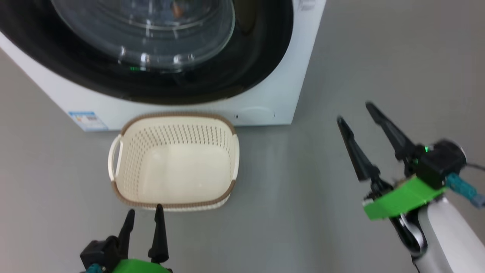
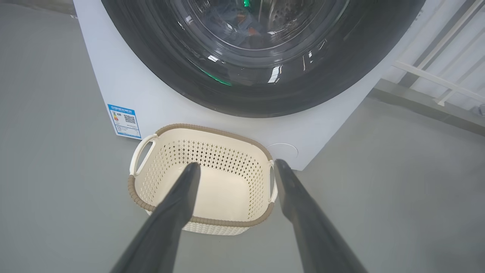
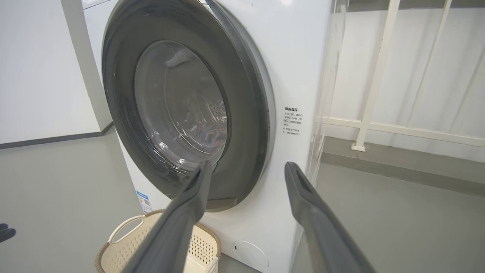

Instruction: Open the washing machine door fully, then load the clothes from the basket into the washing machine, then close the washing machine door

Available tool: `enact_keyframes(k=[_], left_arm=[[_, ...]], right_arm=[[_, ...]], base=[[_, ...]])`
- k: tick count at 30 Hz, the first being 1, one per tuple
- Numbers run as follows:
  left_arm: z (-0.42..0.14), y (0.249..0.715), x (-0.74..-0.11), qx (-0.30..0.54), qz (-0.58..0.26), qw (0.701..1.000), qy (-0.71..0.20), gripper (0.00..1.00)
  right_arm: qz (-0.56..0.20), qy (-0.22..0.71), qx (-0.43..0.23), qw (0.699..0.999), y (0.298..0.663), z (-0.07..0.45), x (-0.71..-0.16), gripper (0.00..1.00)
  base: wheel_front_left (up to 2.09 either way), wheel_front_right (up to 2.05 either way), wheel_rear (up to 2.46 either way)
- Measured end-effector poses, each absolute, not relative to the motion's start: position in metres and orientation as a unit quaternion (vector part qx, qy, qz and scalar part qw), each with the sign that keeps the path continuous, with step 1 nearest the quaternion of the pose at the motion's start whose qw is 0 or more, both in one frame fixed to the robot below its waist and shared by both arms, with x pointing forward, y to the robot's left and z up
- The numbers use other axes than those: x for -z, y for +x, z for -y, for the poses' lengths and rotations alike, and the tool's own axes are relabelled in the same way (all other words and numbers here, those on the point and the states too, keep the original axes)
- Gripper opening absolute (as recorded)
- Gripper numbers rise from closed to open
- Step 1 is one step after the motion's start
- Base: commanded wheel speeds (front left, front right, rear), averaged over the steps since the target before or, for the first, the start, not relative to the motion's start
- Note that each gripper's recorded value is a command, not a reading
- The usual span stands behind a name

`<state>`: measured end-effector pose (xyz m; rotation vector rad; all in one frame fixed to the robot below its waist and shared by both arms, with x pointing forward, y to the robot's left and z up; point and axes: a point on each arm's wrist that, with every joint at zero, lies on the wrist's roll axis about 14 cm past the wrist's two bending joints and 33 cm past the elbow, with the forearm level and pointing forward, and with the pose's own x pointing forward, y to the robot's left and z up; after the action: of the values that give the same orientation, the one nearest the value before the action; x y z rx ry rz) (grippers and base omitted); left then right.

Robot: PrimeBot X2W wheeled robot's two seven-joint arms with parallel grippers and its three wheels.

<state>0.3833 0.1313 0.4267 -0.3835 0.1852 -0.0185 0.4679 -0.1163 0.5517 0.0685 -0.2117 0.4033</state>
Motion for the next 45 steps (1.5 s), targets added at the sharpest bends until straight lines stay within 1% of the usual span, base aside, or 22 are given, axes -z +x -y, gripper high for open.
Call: enact_keyframes(k=[5,6,9,16,21,26,30,36,45], left_arm=[[-0.124,0.371,-0.442,0.028,-0.075,0.978,-0.19,1.0],[-0.121,0.365,-0.446,0.034,-0.069,0.979,-0.19,1.0],[-0.121,0.359,-0.453,0.039,-0.059,0.98,-0.185,1.0],[-0.123,0.356,-0.475,0.052,-0.023,0.983,-0.176,1.0],[-0.127,0.354,-0.482,0.052,-0.011,0.984,-0.171,1.0],[-0.134,0.347,-0.479,0.043,-0.011,0.985,-0.168,1.0],[-0.138,0.345,-0.48,0.038,-0.009,0.986,-0.165,1.0],[-0.142,0.338,-0.475,0.036,-0.015,0.987,-0.156,1.0],[-0.161,0.336,-0.478,0.008,-0.005,0.991,-0.135,1.0]], right_arm=[[0.096,0.039,-0.147,0.984,0.431,0.151,-0.549,1.0],[0.095,0.043,-0.129,0.986,0.417,0.161,-0.549,1.0],[0.097,0.048,-0.109,0.988,0.398,0.17,-0.55,1.0],[0.1,0.047,-0.065,0.992,0.37,0.189,-0.547,1.0],[0.059,0.04,-0.038,0.997,0.353,0.201,-0.519,1.0],[0.031,0.038,-0.021,0.999,0.344,0.205,-0.501,1.0],[0.025,0.04,-0.019,0.999,0.341,0.205,-0.498,1.0],[0.029,0.032,-0.023,0.999,0.341,0.203,-0.5,1.0],[0.033,0.03,-0.038,0.998,0.341,0.193,-0.502,1.0]], base=[[0.0,0.0,0.0],[0.0,0.0,0.0],[0.0,0.0,0.0],[0.0,0.0,0.0],[0.0,0.0,0.0],[0.0,0.0,0.0],[0.0,0.0,0.0],[0.0,0.0,0.0],[0.0,0.0,0.0]])
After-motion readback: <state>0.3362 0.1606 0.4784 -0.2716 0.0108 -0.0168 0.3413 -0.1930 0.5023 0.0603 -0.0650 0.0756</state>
